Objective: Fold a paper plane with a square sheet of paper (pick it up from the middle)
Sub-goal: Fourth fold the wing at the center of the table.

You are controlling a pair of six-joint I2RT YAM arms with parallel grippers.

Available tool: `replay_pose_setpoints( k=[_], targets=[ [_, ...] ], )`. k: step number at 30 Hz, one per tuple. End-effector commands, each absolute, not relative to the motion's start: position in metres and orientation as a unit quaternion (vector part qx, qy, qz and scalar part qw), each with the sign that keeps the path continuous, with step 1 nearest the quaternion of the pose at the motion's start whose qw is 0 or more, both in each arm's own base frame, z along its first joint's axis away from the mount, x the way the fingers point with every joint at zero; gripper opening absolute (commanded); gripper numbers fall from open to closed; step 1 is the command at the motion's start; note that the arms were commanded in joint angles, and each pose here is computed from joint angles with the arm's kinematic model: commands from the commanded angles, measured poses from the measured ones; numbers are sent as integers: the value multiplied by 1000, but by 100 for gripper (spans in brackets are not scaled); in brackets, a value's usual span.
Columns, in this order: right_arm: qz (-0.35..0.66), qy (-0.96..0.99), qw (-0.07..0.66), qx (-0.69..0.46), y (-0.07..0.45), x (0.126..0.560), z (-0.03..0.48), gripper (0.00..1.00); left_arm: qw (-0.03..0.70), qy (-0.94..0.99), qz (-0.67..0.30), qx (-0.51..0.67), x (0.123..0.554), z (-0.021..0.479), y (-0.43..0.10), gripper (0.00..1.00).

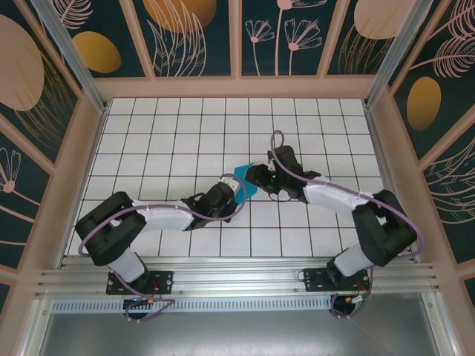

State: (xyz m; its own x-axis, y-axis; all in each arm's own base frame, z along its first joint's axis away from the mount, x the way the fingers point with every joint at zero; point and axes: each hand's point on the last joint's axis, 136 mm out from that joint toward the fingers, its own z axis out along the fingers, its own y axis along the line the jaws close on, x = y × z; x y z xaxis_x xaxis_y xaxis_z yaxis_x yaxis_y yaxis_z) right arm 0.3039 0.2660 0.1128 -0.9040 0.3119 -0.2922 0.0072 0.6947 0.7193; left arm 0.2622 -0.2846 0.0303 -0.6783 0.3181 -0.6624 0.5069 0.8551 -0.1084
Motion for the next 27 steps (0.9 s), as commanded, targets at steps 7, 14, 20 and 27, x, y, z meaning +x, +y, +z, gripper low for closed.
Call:
replay_pose_setpoints(
  k=[7,14,20,27],
  targets=[
    [401,893,199,42,258,288,112,45,307,897,-274,163,258,39,-285,0],
    [430,883,188,13,275,284,113,32,282,896,-316,131,252,33,-282,0],
    [444,880,165,-31,301,278,108,25,264,897,-339,106,251,31,-281,0],
    [457,877,141,-49,326,280,98,22,242,898,-358,82,247,26,-281,0]
  ],
)
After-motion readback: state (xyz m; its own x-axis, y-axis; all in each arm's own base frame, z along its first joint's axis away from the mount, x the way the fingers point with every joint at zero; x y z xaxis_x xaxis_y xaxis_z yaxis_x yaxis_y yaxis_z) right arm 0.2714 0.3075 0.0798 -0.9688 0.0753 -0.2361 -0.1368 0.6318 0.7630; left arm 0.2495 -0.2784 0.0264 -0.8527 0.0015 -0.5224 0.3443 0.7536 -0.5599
